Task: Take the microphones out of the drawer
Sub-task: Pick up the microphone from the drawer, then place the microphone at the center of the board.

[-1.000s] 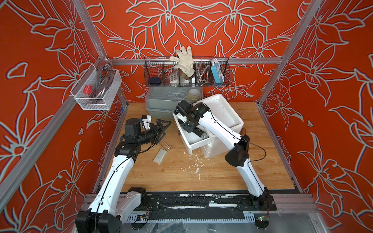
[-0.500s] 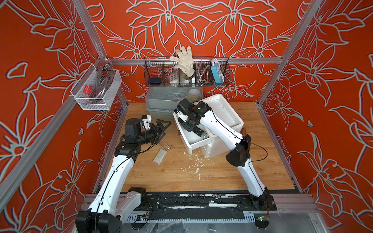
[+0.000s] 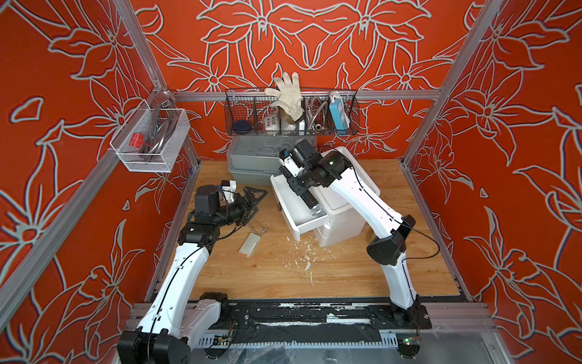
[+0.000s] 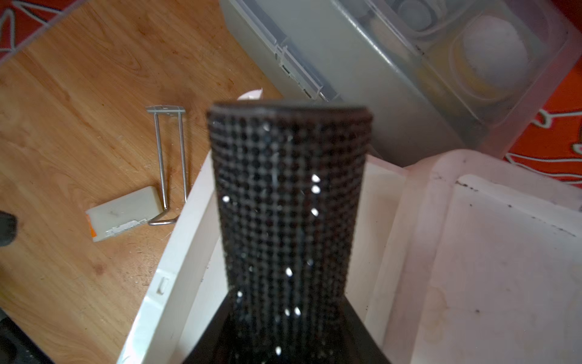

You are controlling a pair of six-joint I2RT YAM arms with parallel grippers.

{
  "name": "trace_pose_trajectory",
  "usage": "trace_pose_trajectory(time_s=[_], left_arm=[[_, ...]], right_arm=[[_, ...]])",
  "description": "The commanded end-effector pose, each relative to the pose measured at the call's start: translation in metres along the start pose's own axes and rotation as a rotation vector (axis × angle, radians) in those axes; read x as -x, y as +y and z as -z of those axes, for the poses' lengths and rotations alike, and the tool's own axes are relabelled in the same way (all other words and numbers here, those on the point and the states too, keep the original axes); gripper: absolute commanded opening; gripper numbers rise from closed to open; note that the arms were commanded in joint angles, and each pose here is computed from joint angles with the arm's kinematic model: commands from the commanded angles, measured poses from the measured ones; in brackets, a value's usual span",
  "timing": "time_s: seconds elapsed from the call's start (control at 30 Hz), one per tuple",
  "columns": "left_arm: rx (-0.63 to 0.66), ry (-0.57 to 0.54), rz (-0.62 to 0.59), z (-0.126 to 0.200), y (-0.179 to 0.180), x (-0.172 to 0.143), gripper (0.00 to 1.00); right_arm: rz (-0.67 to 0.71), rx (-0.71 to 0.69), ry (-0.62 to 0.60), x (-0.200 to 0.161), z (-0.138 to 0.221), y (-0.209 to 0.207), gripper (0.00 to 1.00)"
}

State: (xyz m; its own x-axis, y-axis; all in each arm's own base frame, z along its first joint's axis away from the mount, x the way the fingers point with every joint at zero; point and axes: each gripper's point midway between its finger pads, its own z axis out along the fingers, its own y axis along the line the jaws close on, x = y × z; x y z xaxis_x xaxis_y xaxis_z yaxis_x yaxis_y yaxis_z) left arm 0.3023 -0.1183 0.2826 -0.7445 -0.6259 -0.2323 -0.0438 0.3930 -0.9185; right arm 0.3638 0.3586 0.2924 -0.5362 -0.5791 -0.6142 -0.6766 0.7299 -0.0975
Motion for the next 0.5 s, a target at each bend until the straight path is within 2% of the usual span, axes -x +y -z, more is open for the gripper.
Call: trace_pose_trajectory(time_s=[0.0, 0.27, 0.47], left_arm=[[-0.015, 0.005, -0.027, 0.005, -0.006, -0.004, 1.00], [-0.020, 0.020, -0.023, 0.005, -0.006, -0.007, 1.00], [-0.028, 0.036, -0.024, 0.003, -0.008, -0.010, 1.00]], right_arm=[[-0.091, 0.001, -0.231, 0.043, 0.053, -0.018, 0.00], [-0.264, 0.070, -0.457, 0.068, 0.104, -0.043, 0.00], [-0.392, 0.071, -0.565, 0.061, 0.146, -0.082, 0.00]])
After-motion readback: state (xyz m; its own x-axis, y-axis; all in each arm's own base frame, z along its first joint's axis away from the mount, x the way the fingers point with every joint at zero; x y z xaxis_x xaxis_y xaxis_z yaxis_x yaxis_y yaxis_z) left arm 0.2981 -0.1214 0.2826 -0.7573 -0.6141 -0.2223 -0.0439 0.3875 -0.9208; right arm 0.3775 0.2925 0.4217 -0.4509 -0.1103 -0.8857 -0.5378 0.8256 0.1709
